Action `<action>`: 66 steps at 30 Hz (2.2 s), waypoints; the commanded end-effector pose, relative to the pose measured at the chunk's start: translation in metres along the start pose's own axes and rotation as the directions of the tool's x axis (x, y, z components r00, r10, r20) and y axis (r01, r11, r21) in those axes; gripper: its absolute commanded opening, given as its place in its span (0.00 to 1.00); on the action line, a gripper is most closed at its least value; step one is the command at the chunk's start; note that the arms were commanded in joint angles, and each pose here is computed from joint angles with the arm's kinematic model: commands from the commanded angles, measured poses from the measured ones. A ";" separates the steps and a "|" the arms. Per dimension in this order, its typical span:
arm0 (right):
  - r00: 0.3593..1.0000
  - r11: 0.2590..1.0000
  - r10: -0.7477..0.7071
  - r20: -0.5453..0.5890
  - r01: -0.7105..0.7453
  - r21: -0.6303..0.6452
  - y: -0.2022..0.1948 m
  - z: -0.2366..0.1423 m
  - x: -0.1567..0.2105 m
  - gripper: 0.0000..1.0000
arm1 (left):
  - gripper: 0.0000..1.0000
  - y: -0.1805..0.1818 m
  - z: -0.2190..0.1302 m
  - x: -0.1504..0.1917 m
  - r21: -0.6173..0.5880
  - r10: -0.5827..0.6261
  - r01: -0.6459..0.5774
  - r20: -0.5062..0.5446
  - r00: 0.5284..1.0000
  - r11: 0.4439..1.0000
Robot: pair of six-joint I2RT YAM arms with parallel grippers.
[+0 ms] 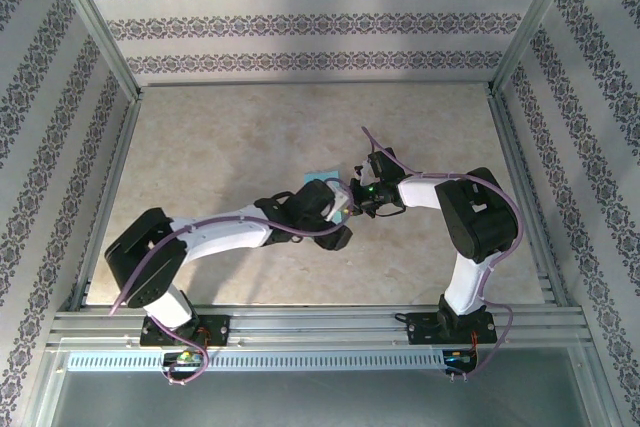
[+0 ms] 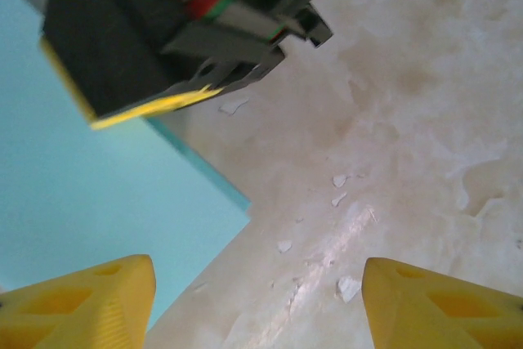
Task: Fold a paper plane with a square sheet of paper (fold left side to right side)
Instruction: Fold the triangle a second time at the center of the table.
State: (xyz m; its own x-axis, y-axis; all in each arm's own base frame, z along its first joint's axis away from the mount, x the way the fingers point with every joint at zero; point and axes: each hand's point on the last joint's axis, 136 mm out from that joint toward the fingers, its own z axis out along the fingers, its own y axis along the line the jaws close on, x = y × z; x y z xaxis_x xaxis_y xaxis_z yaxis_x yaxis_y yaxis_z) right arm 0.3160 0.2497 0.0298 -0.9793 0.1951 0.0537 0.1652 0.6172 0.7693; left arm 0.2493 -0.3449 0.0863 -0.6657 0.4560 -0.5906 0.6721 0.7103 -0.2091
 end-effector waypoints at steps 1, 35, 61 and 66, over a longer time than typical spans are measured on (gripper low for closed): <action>1.000 1.000 0.008 0.022 -0.008 -0.006 0.003 -0.006 -0.002 0.01 | 0.71 0.008 0.008 0.005 -0.131 0.112 -0.120 -0.067 0.991 0.984; 0.999 1.000 0.002 0.037 -0.001 -0.017 0.007 -0.007 -0.008 0.03 | 0.20 0.022 0.026 0.003 -0.342 0.208 -0.263 -0.187 0.960 0.902; 0.955 0.997 -0.045 0.294 0.061 -0.046 0.001 -0.092 -0.040 0.25 | 0.01 0.019 0.018 -0.008 -0.136 -0.070 0.063 -0.046 0.996 0.989; 0.966 0.997 -0.040 0.254 0.055 -0.052 -0.011 -0.090 -0.008 0.06 | 0.01 0.024 0.014 -0.015 -0.086 -0.138 0.136 -0.022 0.990 0.987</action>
State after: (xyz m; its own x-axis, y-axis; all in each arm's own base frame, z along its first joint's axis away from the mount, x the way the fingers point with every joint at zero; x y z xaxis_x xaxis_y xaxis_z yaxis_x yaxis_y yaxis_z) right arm 0.3280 0.1697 0.0824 -0.9086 0.3901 -0.1492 0.1195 0.5852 0.8020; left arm 0.2742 -0.3356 0.0600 -0.7395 0.4494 -0.5012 0.5738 0.8101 -0.1203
